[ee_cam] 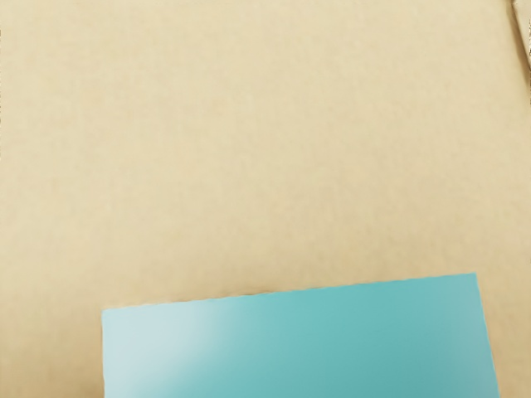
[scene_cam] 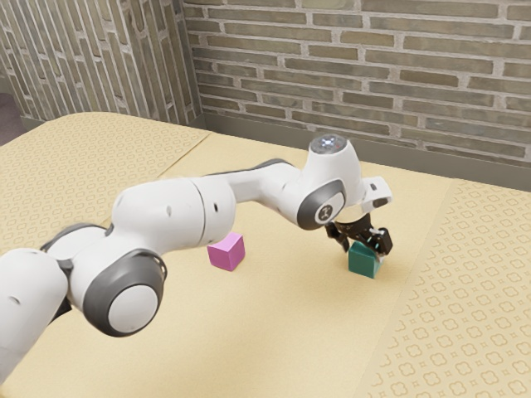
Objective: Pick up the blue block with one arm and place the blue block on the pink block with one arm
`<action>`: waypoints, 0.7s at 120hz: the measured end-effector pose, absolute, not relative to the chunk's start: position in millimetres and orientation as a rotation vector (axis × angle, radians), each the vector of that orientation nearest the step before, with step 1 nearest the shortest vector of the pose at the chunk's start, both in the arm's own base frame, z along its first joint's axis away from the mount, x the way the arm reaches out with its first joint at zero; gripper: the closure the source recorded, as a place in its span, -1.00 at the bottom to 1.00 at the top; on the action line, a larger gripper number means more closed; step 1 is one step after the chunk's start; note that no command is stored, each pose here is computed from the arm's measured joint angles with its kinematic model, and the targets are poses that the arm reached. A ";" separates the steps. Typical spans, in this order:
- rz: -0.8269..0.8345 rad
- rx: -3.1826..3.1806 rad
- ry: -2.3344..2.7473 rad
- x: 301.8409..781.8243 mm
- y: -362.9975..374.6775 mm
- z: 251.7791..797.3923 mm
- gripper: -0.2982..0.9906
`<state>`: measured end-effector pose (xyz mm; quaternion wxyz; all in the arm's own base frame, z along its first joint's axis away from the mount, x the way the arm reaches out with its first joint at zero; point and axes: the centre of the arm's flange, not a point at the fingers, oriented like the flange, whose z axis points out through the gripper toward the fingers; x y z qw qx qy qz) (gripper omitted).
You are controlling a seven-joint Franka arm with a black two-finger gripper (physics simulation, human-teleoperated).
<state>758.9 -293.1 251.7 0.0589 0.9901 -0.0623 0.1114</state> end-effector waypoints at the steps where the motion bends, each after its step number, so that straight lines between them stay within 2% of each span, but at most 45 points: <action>1: 0.340 2.998 -0.188 759.1 -293.0 251.7 -0.47; 24: 0.412 2.979 -0.193 763.4 -292.9 254.8 -0.43; 48: 0.461 2.959 -0.193 765.9 -294.2 257.8 -0.23; 84: 0.461 2.976 -0.183 766.5 -288.0 250.7 -0.07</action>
